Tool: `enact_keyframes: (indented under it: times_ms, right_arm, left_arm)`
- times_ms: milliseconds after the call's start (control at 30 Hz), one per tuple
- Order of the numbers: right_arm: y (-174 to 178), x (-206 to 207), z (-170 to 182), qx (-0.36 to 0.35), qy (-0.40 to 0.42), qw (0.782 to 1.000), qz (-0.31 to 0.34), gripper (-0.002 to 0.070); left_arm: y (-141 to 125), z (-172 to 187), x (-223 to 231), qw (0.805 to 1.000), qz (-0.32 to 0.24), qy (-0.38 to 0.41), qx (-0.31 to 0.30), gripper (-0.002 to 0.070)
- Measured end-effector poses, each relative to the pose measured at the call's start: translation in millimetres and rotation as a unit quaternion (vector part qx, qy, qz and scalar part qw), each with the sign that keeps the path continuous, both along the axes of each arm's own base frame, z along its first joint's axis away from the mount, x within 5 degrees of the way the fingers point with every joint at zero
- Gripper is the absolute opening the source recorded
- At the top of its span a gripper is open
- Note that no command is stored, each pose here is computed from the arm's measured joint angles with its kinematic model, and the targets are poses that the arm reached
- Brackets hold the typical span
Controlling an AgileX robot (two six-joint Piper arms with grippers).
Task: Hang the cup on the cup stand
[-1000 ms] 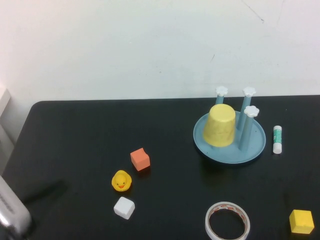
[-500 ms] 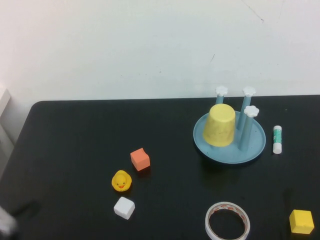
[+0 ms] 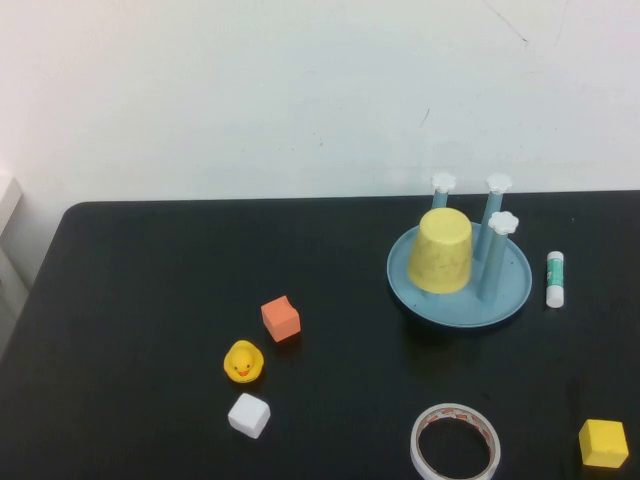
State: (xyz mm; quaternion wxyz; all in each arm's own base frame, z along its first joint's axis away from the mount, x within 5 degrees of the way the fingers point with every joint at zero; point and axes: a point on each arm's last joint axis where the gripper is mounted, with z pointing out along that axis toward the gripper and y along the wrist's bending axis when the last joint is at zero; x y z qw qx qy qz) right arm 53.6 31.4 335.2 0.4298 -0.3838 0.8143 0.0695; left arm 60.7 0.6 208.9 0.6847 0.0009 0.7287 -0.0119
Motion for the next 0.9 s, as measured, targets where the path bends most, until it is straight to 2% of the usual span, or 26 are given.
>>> enact_keyframes:
  times_ms: [100, 200, 467, 600, 767, 900]
  right_arm:
    - [0, 0, 0, 0.0, 0.0, 1.0, 0.0, -0.0001]
    - [0, 0, 0, 0.0, 0.0, 1.0, 0.0, -0.0001]
    - [0, 0, 0, 0.0, 0.0, 1.0, 0.0, -0.0001]
    - [0, 0, 0, 0.0, 0.0, 1.0, 0.0, -0.0001]
    - [0, 0, 0, 0.0, 0.0, 1.0, 0.0, -0.0001]
    - [0, 0, 0, 0.0, 0.0, 1.0, 0.0, -0.0001]
  left_arm:
    - [2, -11, -2, 0.999, 0.021, -0.016, -0.037, 0.0]
    - [3, -10, -3, 0.998, 0.028, -0.023, -0.045, 0.0]
    - [1, -11, -4, 1.0, 0.014, -0.017, 0.019, 0.0]
    - [-1, -18, -5, 0.999, 0.003, 0.019, 0.028, 0.0]
    - [-3, -33, -8, 0.994, -0.011, 0.102, 0.022, 0.0]
    - [-4, -33, -8, 0.994, -0.015, 0.107, 0.033, 0.0]
